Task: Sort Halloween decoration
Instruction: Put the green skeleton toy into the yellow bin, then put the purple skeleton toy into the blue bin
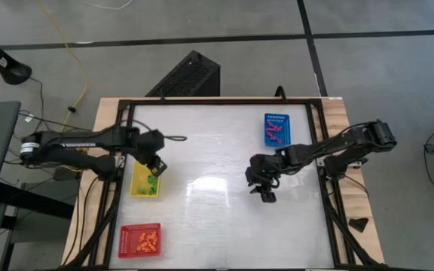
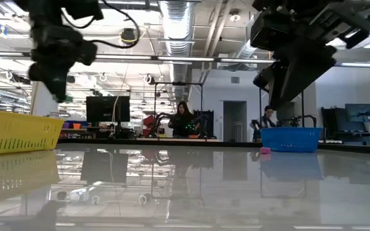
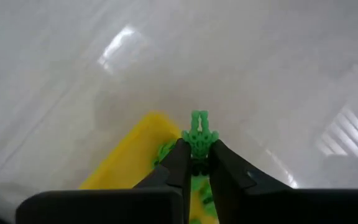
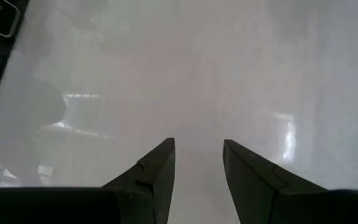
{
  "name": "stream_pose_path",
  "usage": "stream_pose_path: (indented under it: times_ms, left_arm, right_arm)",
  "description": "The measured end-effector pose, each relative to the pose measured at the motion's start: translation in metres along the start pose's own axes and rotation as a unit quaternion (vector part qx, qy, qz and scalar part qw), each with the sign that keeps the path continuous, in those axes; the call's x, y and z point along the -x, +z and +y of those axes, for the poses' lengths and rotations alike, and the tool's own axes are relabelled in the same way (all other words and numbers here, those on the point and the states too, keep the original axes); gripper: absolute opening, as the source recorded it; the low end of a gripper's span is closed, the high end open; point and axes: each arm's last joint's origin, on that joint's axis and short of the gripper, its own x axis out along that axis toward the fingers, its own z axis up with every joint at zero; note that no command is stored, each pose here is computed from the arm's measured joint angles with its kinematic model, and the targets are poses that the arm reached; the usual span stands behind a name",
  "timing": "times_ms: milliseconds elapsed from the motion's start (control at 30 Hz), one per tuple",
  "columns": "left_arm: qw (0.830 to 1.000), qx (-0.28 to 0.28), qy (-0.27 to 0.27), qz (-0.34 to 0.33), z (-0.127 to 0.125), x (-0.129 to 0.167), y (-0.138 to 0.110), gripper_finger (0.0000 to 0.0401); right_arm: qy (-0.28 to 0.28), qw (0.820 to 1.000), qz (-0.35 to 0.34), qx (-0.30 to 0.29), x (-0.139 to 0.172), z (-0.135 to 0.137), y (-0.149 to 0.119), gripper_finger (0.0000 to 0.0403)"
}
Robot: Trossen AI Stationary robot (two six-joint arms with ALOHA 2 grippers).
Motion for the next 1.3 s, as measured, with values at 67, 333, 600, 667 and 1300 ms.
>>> stream_pose_path:
  times_ms: [67, 333, 600, 667, 1300]
  left_arm:
    - [1.000, 0.012, 0.011, 0.001, 0.001, -0.003, -0.010, 0.0036]
    - [0.999, 0.024, 0.026, 0.041, -0.001, -0.019, -0.036, 0.0102]
    - [0.998, 0.011, 0.029, 0.060, -0.008, -0.019, -0.049, 0.0138]
    - [0.998, 0.000, 0.027, 0.051, -0.011, -0.019, -0.050, 0.0143]
    - [0.975, -0.179, -0.034, -0.131, -0.038, -0.016, -0.029, 0.0160]
  right_arm:
    - [-0.014, 1.000, 0.000, -0.006, 0.003, -0.006, 0.003, 0.0166]
    - [-0.141, 0.980, -0.019, -0.137, 0.020, -0.046, 0.010, 0.0166]
    - [-0.191, 0.933, -0.007, -0.305, 0.031, -0.078, -0.004, 0.0166]
    - [-0.212, 0.922, 0.009, -0.325, 0.028, -0.083, -0.011, 0.0166]
    - [-0.280, 0.856, 0.026, -0.434, -0.018, -0.109, -0.028, 0.0166]
